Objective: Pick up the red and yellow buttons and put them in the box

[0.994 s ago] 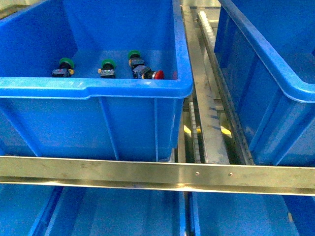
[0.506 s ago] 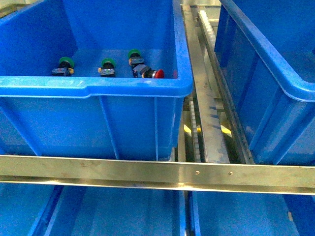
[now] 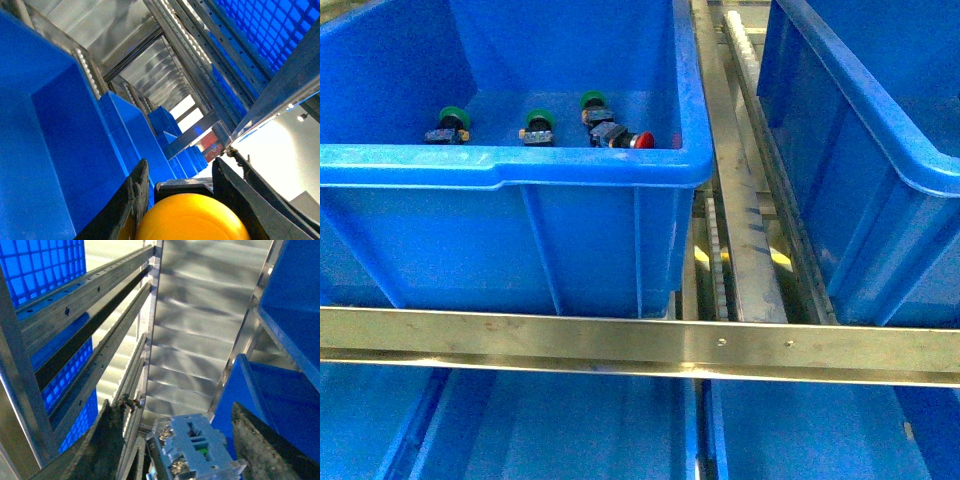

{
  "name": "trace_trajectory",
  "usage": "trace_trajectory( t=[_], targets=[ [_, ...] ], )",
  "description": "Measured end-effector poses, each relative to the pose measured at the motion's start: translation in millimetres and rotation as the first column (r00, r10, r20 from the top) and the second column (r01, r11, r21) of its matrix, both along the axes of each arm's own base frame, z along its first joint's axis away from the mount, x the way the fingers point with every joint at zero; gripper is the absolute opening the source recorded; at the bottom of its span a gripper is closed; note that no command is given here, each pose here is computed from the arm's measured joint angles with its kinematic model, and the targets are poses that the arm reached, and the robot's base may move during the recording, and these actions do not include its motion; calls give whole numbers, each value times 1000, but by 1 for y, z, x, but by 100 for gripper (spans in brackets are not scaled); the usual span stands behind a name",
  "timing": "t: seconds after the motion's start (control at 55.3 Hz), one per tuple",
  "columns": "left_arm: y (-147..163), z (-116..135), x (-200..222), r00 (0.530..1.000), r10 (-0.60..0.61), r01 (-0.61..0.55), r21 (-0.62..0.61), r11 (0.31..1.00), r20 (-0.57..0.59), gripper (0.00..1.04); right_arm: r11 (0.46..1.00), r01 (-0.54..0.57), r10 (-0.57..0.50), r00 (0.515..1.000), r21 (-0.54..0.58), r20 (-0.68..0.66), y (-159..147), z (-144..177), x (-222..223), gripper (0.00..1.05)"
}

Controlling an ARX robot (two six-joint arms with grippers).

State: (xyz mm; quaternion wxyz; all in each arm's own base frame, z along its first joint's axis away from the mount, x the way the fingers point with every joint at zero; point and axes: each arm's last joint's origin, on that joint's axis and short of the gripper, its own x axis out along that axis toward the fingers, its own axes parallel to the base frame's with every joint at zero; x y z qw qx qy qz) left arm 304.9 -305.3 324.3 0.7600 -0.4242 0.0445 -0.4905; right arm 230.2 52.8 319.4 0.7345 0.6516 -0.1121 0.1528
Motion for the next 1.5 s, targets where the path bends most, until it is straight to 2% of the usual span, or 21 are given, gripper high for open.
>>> trace_trajectory(
  t=[0.145, 0.217, 0.958, 1.175, 1.229, 1.265, 1.5],
  targets=[
    [-3, 4, 0, 1000, -6, 6, -19, 1000, -4, 31, 1000, 5, -5, 1000, 5, -6, -4, -1, 1, 36],
    [-4, 4, 2, 999, -16, 14, -40, 999, -35, 31, 1000, 3, -3, 1000, 9, -7, -5, -1, 1, 32],
    [-18, 1, 8, 998, -25, 23, -35, 999, -64, 31, 999, 43, -42, 998, 6, -36, -22, -7, 4, 31],
    [-20, 1, 6, 999, 14, -15, 27, 1000, 31, 86, 998, 68, -69, 997, -12, -37, -24, -7, 3, 30],
    [-20, 1, 6, 999, 16, -18, 29, 999, 36, 95, 998, 68, -68, 997, -14, -37, -24, -7, 3, 30],
    [-20, 1, 6, 999, 18, -20, 31, 999, 40, 99, 998, 68, -68, 997, -14, -37, -24, -7, 3, 30],
    [-18, 9, 3, 997, 32, -33, 12, 999, 73, 97, 997, 71, -72, 996, -27, -49, -24, -9, 6, 30]
  ],
)
